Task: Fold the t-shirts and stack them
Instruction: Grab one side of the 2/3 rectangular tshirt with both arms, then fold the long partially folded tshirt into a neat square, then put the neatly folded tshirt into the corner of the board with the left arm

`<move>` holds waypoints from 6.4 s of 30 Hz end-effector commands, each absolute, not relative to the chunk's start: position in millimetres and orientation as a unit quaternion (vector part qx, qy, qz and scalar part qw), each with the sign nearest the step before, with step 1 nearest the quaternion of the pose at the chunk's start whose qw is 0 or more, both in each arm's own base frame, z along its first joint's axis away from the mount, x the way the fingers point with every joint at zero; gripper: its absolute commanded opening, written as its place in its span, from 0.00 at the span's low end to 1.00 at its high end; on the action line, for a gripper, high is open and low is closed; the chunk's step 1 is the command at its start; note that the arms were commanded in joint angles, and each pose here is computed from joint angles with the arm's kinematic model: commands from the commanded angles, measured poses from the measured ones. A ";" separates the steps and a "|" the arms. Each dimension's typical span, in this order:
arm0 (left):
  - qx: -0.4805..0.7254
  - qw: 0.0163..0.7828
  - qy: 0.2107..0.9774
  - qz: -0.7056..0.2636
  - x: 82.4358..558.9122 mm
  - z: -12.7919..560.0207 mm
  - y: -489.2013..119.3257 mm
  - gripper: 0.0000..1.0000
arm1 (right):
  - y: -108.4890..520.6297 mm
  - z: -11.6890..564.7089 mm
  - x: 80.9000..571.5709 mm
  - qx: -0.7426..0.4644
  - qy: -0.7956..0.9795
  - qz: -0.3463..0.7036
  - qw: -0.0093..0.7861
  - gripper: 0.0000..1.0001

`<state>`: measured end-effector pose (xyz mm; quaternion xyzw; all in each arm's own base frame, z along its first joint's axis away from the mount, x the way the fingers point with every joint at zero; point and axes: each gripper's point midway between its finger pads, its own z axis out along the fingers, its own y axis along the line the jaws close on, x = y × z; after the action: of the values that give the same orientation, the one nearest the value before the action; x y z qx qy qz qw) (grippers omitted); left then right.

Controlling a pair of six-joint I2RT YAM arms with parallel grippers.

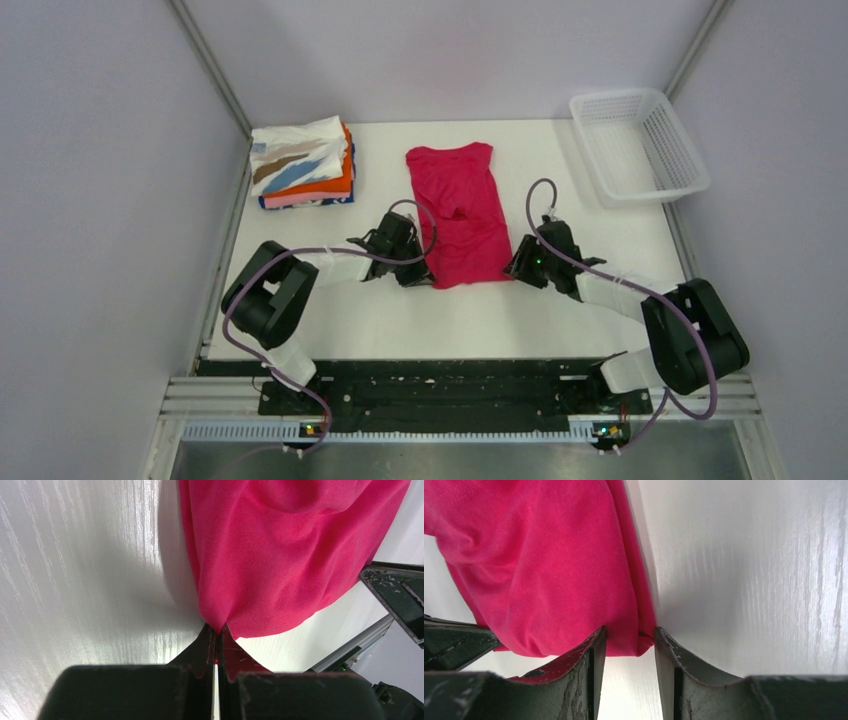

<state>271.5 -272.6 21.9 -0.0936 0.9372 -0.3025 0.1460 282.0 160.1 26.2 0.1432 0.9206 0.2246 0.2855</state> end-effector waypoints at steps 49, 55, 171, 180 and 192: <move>-0.060 0.306 0.904 -0.292 299.0 179.5 -217.0 0.00 | 220.7 244.5 319.0 0.022 0.788 0.379 0.484 0.00; -0.068 0.314 0.900 -0.294 335.9 187.4 -212.9 0.00 | 225.2 255.2 348.6 0.011 0.781 0.386 0.491 0.00; -0.171 0.175 0.947 -0.209 331.4 40.2 -178.0 0.95 | 127.9 164.0 310.5 0.141 0.767 0.288 0.555 0.99; -0.149 0.126 0.957 -0.214 327.9 11.6 -213.1 0.86 | 90.3 142.3 309.0 0.193 0.784 0.202 0.555 0.99; -0.116 0.138 0.983 0.037 332.0 -13.8 -200.5 0.28 | 82.0 134.8 310.5 0.202 0.785 0.189 0.554 0.99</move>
<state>356.7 -237.6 25.2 -0.1305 0.9686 -0.1246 0.1709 307.3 93.0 128.7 0.1950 0.7965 0.2040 0.5347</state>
